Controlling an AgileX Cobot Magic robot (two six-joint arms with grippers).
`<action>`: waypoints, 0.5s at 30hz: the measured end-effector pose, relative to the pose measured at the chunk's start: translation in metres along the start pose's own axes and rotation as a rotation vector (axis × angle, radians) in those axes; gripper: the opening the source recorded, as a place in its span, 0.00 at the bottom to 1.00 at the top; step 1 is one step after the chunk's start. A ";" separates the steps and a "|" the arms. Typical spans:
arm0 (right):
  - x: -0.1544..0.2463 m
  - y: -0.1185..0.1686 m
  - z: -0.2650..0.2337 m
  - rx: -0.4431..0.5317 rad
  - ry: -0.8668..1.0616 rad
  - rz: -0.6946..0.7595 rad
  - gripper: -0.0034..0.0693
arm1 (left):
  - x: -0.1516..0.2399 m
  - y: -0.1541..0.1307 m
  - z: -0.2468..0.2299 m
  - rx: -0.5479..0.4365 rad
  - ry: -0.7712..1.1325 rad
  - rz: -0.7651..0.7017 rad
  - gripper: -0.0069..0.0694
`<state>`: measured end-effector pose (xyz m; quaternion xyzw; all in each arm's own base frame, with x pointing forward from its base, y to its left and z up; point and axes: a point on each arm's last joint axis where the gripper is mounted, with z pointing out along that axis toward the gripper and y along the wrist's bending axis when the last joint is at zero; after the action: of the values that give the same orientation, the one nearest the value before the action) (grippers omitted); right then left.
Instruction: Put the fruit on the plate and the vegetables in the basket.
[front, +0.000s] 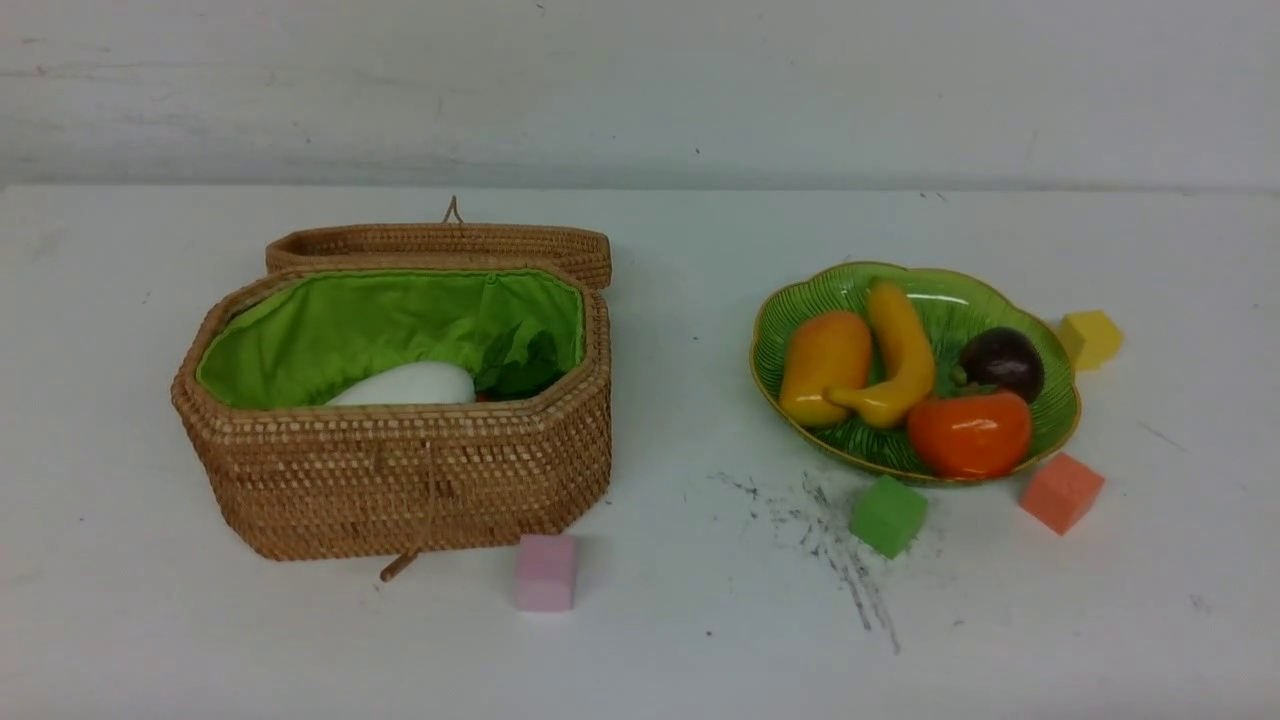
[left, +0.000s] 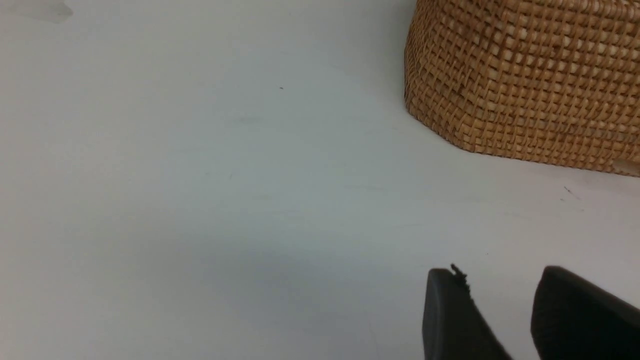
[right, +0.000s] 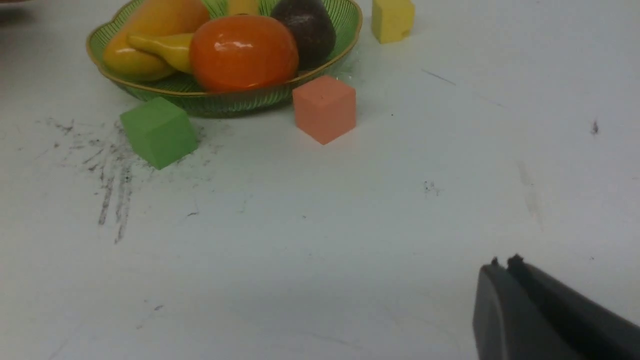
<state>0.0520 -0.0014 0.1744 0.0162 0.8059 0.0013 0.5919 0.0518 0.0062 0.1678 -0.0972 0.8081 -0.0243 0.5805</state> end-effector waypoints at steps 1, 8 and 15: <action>0.000 0.000 0.000 0.000 0.000 0.000 0.07 | 0.000 0.000 0.000 0.000 0.000 0.000 0.40; 0.000 0.000 0.000 0.000 0.000 0.000 0.08 | 0.000 0.000 0.000 0.000 0.000 0.000 0.40; 0.000 0.000 0.000 0.000 0.000 0.000 0.09 | 0.000 0.000 0.000 0.000 0.000 0.000 0.40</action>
<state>0.0520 -0.0014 0.1744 0.0162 0.8059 0.0013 0.5919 0.0518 0.0062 0.1678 -0.0972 0.8081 -0.0243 0.5805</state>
